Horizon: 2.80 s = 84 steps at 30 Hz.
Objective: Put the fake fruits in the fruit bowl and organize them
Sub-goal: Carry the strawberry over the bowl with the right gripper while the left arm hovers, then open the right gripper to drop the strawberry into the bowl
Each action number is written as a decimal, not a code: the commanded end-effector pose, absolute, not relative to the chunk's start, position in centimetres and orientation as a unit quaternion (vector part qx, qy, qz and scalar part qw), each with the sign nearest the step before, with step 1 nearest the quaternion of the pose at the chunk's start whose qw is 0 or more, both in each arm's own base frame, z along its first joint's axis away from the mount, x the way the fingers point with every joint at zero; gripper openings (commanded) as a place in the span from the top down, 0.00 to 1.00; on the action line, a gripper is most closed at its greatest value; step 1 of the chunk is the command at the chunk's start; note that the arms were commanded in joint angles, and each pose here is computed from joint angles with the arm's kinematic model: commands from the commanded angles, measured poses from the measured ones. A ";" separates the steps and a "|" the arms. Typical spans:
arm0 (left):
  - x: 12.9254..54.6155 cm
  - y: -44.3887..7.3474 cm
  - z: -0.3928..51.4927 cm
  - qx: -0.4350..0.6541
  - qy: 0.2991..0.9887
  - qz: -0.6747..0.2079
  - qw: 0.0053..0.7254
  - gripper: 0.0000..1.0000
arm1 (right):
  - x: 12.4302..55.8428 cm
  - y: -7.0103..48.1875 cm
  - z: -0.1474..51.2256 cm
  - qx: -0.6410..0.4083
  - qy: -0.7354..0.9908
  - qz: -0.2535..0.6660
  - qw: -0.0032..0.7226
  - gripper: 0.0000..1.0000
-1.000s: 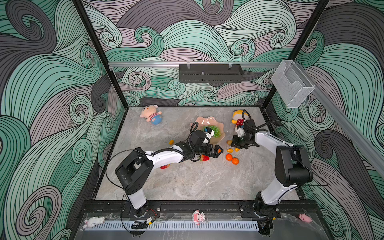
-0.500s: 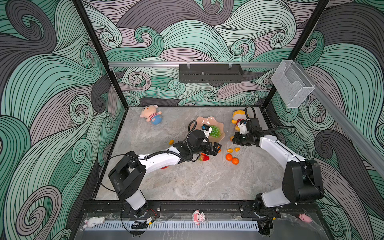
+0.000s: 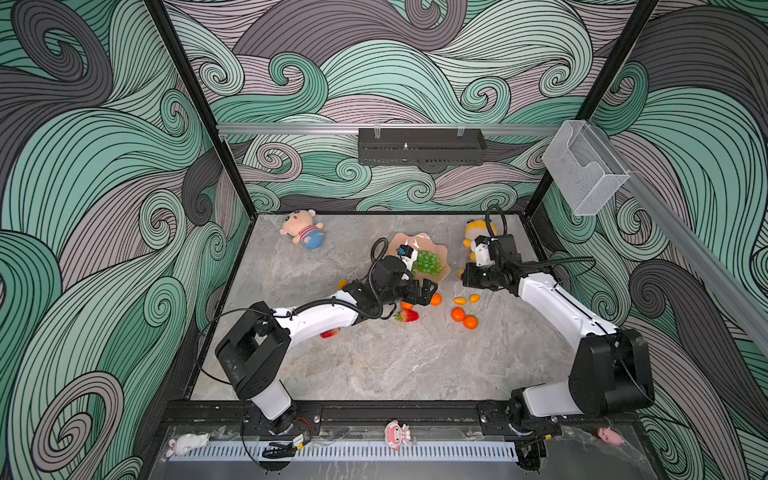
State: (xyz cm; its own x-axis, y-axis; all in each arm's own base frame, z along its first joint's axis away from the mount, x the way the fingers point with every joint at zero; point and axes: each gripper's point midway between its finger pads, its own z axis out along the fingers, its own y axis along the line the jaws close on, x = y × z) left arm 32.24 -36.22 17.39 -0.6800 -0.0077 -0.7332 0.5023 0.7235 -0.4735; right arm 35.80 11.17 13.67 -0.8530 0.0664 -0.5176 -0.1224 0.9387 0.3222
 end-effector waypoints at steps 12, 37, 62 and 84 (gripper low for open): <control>36.3 -32.0 18.8 0.045 0.849 -0.362 0.383 0.01 | 37.0 15.5 18.4 -0.085 0.921 0.189 0.329 1.00; 41.9 -23.9 18.5 -0.052 0.852 -0.364 0.374 0.01 | 43.5 27.1 15.6 -0.206 0.908 0.218 0.293 1.00; 44.0 -20.7 19.3 -0.031 0.849 -0.440 0.292 0.01 | 48.4 27.8 8.5 -0.291 0.914 0.097 0.264 1.00; 40.8 -19.7 18.7 -0.068 0.889 -0.382 0.244 0.01 | 44.1 28.3 13.0 -0.286 0.907 0.157 0.267 0.64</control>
